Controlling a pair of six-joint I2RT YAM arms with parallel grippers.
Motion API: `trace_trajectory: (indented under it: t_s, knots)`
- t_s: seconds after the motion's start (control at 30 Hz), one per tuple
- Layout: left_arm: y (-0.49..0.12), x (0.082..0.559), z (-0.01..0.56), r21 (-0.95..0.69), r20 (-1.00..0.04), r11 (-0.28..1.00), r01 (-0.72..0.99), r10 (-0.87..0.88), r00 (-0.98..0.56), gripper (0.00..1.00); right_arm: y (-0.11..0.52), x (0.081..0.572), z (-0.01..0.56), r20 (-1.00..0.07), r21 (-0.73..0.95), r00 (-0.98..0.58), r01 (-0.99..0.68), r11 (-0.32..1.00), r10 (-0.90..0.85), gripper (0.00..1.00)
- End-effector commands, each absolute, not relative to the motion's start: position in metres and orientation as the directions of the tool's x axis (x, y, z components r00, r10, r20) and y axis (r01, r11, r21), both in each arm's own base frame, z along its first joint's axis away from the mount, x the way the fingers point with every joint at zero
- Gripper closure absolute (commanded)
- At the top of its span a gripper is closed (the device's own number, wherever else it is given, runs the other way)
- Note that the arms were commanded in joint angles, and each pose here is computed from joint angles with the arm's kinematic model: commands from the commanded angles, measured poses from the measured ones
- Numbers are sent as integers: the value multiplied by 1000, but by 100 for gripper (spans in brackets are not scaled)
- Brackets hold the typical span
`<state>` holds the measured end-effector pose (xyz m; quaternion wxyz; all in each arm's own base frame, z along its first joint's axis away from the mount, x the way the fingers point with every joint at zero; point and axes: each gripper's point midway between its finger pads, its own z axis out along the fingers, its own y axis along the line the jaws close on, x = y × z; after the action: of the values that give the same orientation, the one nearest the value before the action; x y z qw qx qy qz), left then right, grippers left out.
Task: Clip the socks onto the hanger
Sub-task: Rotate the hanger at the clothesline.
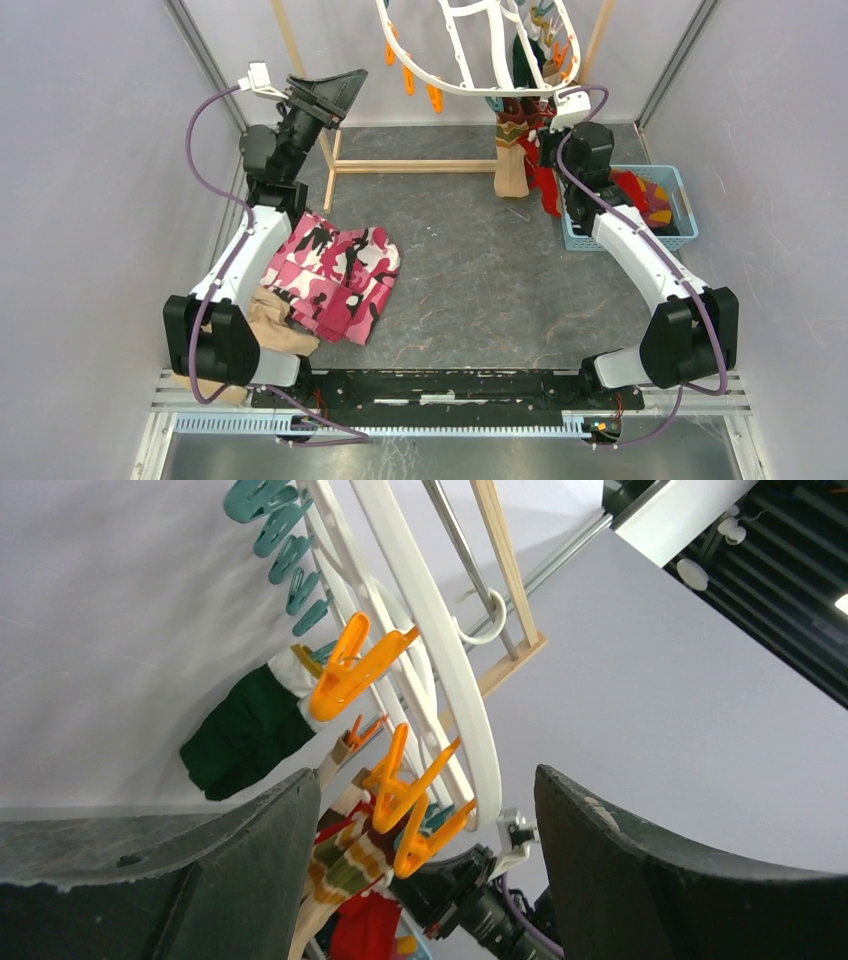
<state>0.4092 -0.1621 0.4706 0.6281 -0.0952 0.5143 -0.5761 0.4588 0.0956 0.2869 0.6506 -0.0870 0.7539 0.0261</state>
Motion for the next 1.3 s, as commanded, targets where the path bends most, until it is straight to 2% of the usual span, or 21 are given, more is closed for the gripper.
trace_trajectory:
  t_s: [0.0,0.27,0.5,0.67,0.8,0.93,1.13,1.27]
  knots:
    - [-170,422,498,-745,-459,249,619,-864,-205,17,87,462,323,-998,-31,-56,-145,989,-39,100]
    - [-181,474,516,-778,-449,277,564,-873,-191,20,92,465,323,-998,-9,-66,-178,984,-21,100]
    - [-182,501,529,-733,-536,387,559,-835,-124,27,96,470,318,-997,-3,-79,-188,982,-18,100]
    - [-190,519,532,-717,-580,422,555,-803,-139,33,97,470,318,-997,1,-79,-191,982,-15,100]
    - [-195,530,533,-707,-597,431,561,-789,-147,43,97,470,318,-997,1,-80,-194,981,-14,100]
    - [-199,535,536,-695,-609,432,575,-778,-151,62,97,470,318,-997,-1,-79,-198,980,-17,100]
    - [-202,528,544,-686,-607,411,600,-778,-161,96,99,469,323,-998,-4,-64,-204,979,-17,100]
    - [-188,509,557,-701,-550,382,603,-827,-115,98,98,468,334,-999,-6,-39,-205,979,-15,100]
